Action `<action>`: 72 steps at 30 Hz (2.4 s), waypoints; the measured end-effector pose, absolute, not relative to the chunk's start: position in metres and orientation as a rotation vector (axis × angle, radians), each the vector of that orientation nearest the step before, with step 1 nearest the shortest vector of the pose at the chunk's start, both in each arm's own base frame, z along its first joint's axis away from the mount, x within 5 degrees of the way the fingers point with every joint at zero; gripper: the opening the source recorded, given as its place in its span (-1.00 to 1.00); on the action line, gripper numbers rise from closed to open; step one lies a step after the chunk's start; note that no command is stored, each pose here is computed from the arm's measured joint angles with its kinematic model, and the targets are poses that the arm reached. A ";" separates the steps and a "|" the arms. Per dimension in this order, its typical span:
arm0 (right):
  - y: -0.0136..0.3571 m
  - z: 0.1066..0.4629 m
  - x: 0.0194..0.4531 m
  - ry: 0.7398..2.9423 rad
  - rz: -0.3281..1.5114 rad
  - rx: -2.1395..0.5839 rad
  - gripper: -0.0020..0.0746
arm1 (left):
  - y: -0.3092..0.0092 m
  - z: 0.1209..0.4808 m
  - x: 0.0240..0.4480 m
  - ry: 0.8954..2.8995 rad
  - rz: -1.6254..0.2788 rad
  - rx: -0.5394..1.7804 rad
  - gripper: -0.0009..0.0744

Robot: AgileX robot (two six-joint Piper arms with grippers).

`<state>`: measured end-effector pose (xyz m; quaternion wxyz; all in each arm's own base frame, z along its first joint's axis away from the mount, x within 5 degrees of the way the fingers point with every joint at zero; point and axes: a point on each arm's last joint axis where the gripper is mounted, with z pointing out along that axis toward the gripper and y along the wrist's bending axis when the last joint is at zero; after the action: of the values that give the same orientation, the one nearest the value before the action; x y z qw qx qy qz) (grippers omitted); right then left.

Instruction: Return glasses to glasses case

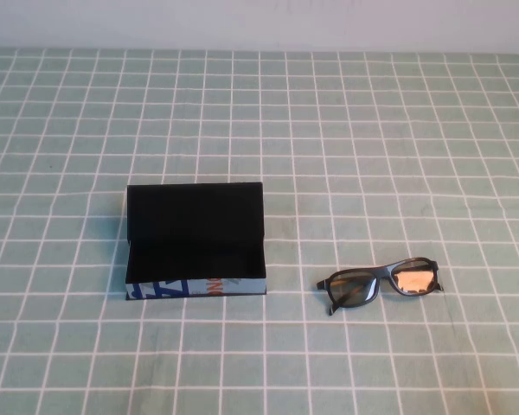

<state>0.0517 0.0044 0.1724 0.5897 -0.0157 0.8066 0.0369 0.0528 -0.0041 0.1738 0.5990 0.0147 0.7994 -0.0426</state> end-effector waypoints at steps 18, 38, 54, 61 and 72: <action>0.004 0.172 0.052 1.878 0.086 -0.037 -0.98 | -0.004 0.174 0.053 1.854 -0.099 0.034 -0.97; 0.004 0.172 0.052 1.878 0.086 -0.037 -0.98 | -0.002 0.175 0.053 1.837 -0.019 0.091 -0.97; 0.004 0.217 0.054 1.360 0.099 -0.022 -0.98 | -0.007 0.221 0.053 1.322 -0.220 -0.005 -0.97; 0.004 0.226 0.052 1.255 0.101 -0.019 -0.98 | -0.008 0.230 0.050 1.222 -0.249 -0.007 -0.97; 0.001 0.259 0.033 0.839 0.110 -0.002 -0.98 | -0.009 0.256 0.035 0.890 -0.354 -0.006 -0.97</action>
<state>0.0332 0.0014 0.2590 0.9118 -0.0008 0.4071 0.0535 0.0351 -0.0091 0.2562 0.8876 -0.0028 0.4280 -0.1702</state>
